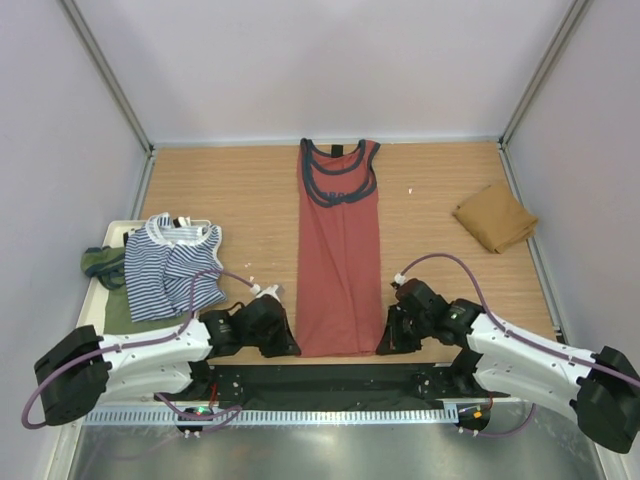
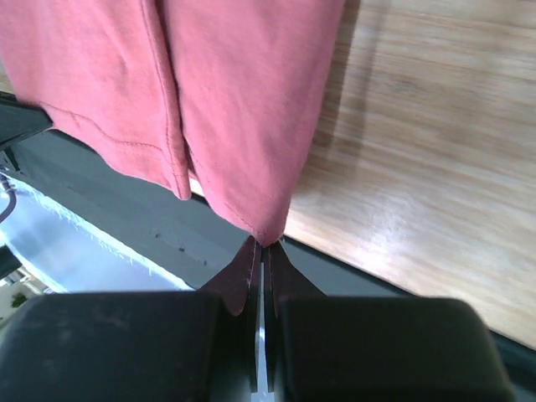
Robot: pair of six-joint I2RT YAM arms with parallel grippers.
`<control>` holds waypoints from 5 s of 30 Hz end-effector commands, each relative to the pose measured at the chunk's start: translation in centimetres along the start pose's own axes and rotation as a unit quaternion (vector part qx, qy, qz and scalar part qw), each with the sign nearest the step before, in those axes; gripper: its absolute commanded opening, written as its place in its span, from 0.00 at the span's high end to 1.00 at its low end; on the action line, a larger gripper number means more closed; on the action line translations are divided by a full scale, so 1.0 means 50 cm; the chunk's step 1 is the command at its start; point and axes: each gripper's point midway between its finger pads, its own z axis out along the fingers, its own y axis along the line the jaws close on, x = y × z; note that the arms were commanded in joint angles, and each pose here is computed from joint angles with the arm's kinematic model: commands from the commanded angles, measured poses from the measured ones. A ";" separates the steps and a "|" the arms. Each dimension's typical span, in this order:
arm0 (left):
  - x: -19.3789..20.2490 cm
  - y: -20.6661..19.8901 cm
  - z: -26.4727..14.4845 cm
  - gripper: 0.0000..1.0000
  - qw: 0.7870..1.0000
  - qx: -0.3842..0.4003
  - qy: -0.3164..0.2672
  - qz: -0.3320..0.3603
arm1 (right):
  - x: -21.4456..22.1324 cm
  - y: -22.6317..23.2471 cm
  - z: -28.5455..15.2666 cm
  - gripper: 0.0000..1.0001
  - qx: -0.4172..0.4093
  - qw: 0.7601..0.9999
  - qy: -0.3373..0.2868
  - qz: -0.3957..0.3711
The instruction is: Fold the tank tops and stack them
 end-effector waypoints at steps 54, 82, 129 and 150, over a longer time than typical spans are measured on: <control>-0.629 -0.201 -0.016 1.00 0.974 -0.031 -0.203 0.093 | -0.696 0.072 -0.100 0.99 0.082 0.969 -0.235 0.000; -0.741 -0.159 0.079 0.86 0.979 -0.029 -0.188 0.067 | -0.830 0.045 -0.071 0.66 0.057 0.958 -0.278 0.035; -0.387 -0.032 0.100 1.00 0.995 -0.041 -0.091 0.010 | -0.411 -0.061 0.015 0.93 0.002 0.992 -0.120 0.035; -0.256 -0.001 0.000 0.34 0.993 -0.031 -0.112 0.018 | -0.274 -0.042 -0.036 0.47 -0.027 0.991 -0.124 0.033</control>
